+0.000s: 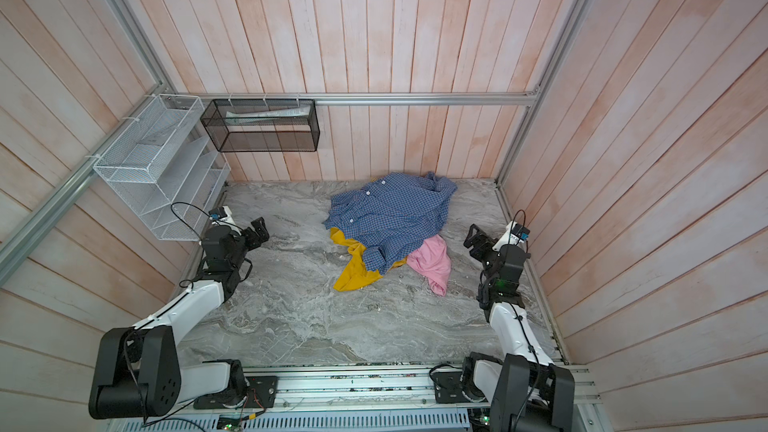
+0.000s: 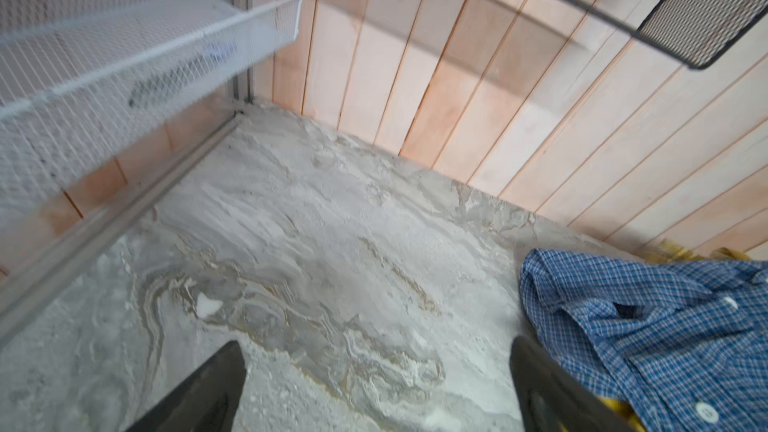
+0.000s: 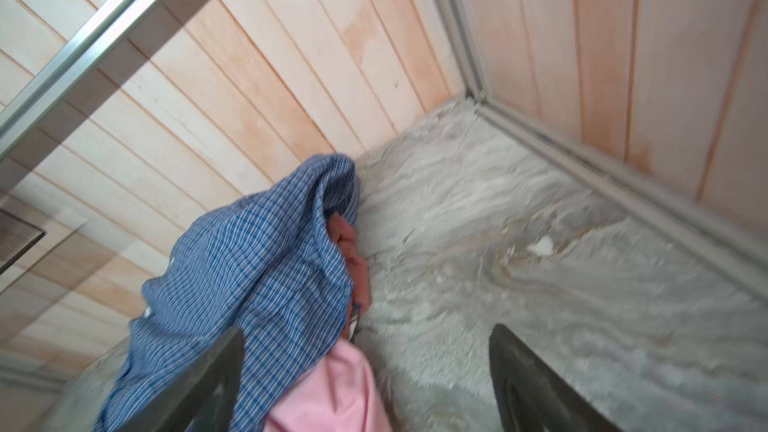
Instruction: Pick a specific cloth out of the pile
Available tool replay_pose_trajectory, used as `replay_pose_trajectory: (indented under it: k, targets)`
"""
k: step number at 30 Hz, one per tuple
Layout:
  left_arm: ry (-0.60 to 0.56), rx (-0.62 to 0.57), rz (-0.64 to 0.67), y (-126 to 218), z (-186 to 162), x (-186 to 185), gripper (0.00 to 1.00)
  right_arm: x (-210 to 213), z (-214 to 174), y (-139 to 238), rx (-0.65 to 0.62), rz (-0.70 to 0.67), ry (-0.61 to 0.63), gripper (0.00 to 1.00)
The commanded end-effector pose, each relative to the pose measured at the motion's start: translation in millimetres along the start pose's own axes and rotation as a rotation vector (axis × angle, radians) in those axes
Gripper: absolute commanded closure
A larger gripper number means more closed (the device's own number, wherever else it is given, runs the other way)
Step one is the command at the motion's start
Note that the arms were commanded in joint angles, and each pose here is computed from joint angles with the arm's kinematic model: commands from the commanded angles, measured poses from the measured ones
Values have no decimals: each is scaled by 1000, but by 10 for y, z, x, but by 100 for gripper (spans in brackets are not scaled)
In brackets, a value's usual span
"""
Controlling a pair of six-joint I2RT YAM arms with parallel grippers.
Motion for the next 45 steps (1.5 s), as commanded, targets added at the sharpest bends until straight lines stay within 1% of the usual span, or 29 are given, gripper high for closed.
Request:
replay_pose_trajectory:
  k: [1, 3, 5, 6, 8, 10, 14, 17, 22, 25, 29, 35, 37, 39, 41, 42, 43, 45]
  targets:
    - [38, 89, -22, -70, -46, -119, 0, -166, -508, 84, 300, -30, -208, 11]
    - [28, 103, -38, -95, -84, -194, 0, -219, -667, 102, 400, -42, -217, 12]
    - [33, 93, -45, -93, -118, -246, 0, -299, -815, 107, 502, -90, -201, 15]
    - [50, 88, -51, -98, -126, -260, 0, -330, -898, 104, 555, -113, -190, 16]
    - [75, 92, -54, -114, -161, -264, 0, -334, -1006, 70, 619, -133, -166, 20]
    - [80, 100, -59, -135, -182, -272, 0, -245, -1101, -1, 664, -124, -122, 23]
    - [77, 94, -53, -121, -163, -292, 0, -79, -1230, -174, 717, -137, -14, 24]
    - [80, 85, -48, -72, -168, -289, 0, -42, -1284, -299, 760, -138, -6, 25]
    - [77, 95, -40, -17, -214, -265, 0, -5, -1283, -482, 756, -138, -26, 23]
    - [80, 92, -36, 11, -224, -253, 0, 90, -1240, -577, 732, -105, -21, 24]
    - [80, 97, -36, 16, -237, -250, 0, 204, -1182, -717, 714, -60, -47, 24]
    - [73, 97, -40, 30, -222, -260, 0, 391, -916, -840, 609, -40, 11, 24]
    - [70, 105, -37, 30, -244, -253, 0, 474, -857, -875, 602, -11, 16, 28]
    - [70, 106, -38, 30, -246, -254, 0, 525, -828, -893, 607, 5, 14, 28]
    - [71, 110, -41, 30, -250, -257, 0, 517, -785, -894, 591, -25, 33, 27]
    - [71, 108, -43, 35, -246, -261, 0, 495, -765, -882, 584, -60, 54, 23]
    - [69, 108, -43, 39, -245, -260, 0, 457, -735, -869, 576, -108, 83, 19]
    - [63, 110, -39, 47, -248, -252, 0, 348, -710, -809, 580, -217, 143, 18]
Point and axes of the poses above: each gripper's point midway between its finger pads, its own y axis back along the fingers, its own x axis along the line the jaws close on, z = x × y, the point moved 7 cm from there along y, back along the fingers, and after that the axes turned 6 degrees about -y, right-handed, at the moved point
